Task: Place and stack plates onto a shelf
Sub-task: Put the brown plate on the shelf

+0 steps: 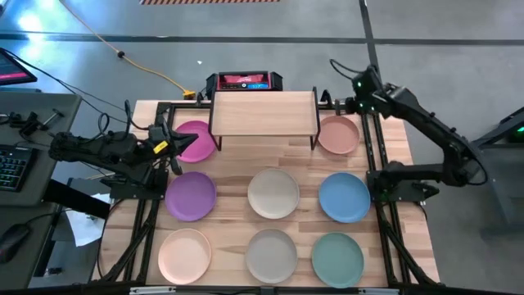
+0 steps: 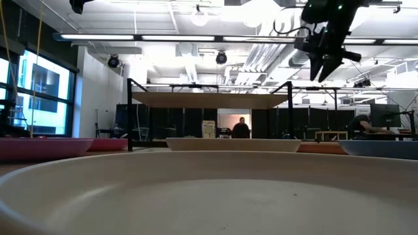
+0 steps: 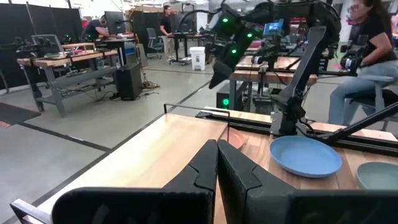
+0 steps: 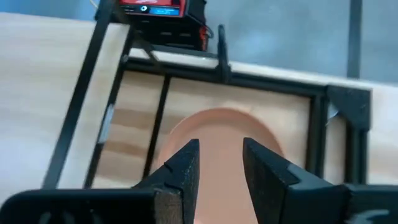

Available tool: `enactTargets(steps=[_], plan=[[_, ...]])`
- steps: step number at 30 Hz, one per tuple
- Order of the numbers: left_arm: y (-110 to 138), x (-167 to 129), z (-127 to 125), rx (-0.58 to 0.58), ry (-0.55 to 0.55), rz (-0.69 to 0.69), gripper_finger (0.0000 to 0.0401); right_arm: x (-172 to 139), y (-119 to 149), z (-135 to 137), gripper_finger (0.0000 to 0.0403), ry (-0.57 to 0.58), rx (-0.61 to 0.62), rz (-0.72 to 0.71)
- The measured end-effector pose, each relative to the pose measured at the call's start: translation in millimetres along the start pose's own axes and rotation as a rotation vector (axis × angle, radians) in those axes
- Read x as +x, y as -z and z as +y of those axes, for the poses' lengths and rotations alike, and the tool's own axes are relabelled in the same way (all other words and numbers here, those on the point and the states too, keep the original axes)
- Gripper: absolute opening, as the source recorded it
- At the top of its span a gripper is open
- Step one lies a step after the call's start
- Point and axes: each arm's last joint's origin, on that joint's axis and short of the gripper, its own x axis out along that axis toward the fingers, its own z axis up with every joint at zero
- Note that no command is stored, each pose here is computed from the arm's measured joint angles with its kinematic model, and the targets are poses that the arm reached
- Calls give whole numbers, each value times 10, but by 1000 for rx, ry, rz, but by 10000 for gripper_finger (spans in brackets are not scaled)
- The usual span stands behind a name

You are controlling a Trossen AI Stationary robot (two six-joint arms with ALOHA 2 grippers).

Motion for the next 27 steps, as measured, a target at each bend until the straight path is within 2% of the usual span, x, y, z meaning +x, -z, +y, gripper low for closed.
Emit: enactTargets(steps=[4, 7, 12, 17, 21, 27], plan=[[0, 1, -1, 2, 0, 0, 3, 228, -132, -68, 104, 52, -73, 50], [1, 1, -1, -14, 0, 1, 3, 441, -200, -134, 103, 40, -127, 112], [0, 1, -1, -18, 0, 0, 3, 799, -242, -302, 103, 34, -103, 255], [4, 1, 2, -15, -9, 4, 3, 959, -223, -287, 103, 36, -158, 327], [4, 0, 2, -15, -10, 3, 3, 1070, -194, -282, 103, 74, -154, 374], [4, 1, 3, -15, -11, 3, 3, 1181, -180, -277, 103, 108, -52, 400]])
